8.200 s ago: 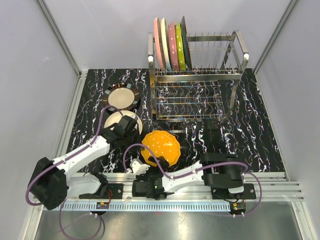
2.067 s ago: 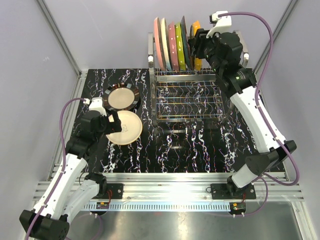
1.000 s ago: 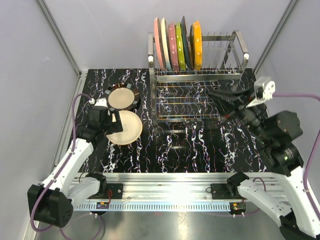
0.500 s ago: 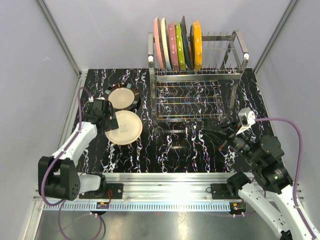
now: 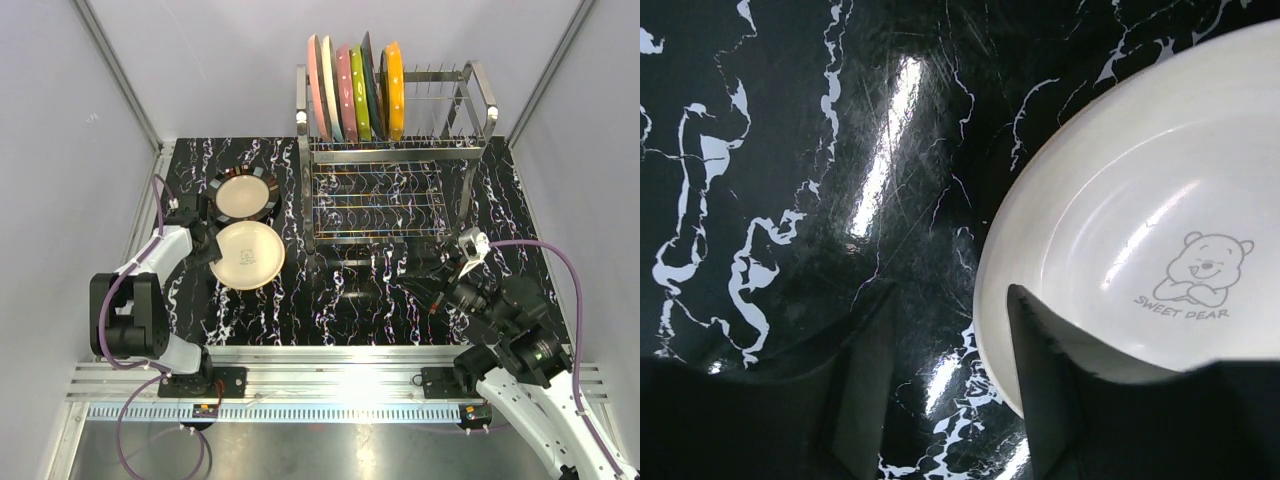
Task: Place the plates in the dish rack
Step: Grab a plate with the left arm
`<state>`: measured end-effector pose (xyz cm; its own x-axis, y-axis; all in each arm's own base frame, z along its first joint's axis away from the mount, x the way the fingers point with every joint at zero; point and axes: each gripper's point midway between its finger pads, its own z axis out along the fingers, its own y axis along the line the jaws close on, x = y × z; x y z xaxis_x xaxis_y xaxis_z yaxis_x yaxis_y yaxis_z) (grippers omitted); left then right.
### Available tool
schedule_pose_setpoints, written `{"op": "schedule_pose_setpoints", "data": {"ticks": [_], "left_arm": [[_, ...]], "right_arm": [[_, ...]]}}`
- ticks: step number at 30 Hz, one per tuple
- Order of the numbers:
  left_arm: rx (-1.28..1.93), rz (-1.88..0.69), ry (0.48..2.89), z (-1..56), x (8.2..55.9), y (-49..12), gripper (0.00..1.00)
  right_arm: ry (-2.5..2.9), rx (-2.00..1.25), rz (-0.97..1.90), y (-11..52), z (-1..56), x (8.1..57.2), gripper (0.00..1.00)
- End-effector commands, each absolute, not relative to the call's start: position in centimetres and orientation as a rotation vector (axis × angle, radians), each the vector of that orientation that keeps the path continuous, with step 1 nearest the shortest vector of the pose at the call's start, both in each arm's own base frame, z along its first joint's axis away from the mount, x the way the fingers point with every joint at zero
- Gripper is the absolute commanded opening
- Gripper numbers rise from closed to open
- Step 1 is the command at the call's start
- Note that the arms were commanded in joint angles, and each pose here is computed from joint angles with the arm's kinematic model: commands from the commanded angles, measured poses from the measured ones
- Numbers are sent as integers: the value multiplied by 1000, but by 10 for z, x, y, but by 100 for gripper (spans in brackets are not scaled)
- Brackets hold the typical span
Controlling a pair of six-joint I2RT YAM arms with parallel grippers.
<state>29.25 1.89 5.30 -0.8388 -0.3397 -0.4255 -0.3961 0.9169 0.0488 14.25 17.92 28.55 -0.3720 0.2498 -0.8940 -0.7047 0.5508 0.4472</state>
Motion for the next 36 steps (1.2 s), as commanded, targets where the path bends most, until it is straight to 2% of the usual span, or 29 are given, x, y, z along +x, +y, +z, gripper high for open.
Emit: {"op": "schedule_pose_setpoints", "data": {"ticks": [1,11,15,21,27,36], "left_arm": [[-531,72,2603,65,317,10,46],[-494,30,2591,72,319,5,9],[-489,30,2580,76,320,5,0],[-493,52,2547,86,318,9,0],[-479,-33,2400,122,316,3,0],[-426,-134,2313,145,310,-12,0]], "right_arm": [[1650,-394,1085,182,289,140,18],[1679,-372,1081,181,283,143,15],[1695,-364,1078,181,279,142,15],[1696,-363,1082,181,280,142,14],[1737,-416,1100,185,280,136,15],[1771,-483,1138,200,290,141,30]]}}
